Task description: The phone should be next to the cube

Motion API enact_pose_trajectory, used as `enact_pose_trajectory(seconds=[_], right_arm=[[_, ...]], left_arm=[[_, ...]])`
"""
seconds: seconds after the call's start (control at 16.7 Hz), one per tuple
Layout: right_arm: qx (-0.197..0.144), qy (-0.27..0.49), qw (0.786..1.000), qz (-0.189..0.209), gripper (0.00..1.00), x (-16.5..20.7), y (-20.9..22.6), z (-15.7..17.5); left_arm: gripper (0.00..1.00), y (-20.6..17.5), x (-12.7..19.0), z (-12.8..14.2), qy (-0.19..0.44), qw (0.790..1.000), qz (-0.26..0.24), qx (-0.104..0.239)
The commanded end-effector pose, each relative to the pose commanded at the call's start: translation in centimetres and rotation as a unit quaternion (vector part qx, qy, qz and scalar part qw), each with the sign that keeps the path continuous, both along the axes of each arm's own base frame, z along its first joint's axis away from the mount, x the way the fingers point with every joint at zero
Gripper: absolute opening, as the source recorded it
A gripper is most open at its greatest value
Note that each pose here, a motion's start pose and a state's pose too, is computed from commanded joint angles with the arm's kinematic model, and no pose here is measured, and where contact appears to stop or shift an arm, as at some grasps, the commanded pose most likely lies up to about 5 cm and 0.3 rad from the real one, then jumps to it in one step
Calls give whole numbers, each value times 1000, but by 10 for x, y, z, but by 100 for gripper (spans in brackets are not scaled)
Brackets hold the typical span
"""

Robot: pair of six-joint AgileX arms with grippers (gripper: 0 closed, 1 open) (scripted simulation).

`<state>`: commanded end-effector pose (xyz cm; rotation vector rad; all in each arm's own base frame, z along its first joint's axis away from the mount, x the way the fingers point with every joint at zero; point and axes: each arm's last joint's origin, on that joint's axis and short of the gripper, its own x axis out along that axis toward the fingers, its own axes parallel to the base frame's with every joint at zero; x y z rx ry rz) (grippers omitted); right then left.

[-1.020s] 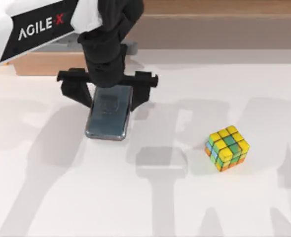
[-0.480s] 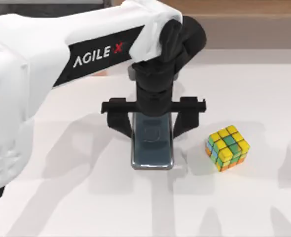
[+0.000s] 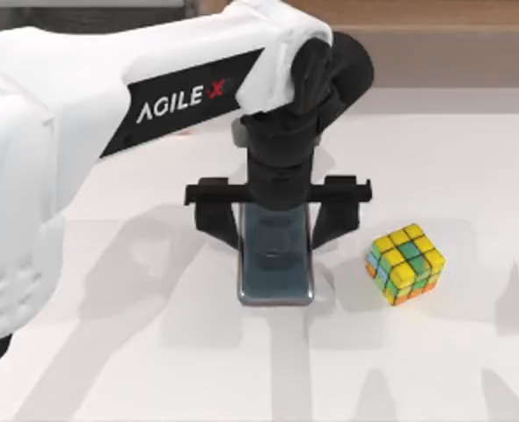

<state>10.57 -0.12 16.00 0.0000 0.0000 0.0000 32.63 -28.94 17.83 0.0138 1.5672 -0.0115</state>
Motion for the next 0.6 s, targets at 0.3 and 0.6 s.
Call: enact_pose_trajectory(seconds=[0.3,0.6], right_arm=[[0,0,1000,0,100,0,0,0],[0,0,1000,0,100,0,0,0]], left_arm=[[0,0,0,5,-7,1000,0,-6],[0,-1,1,17,-25,999,-1,-21]])
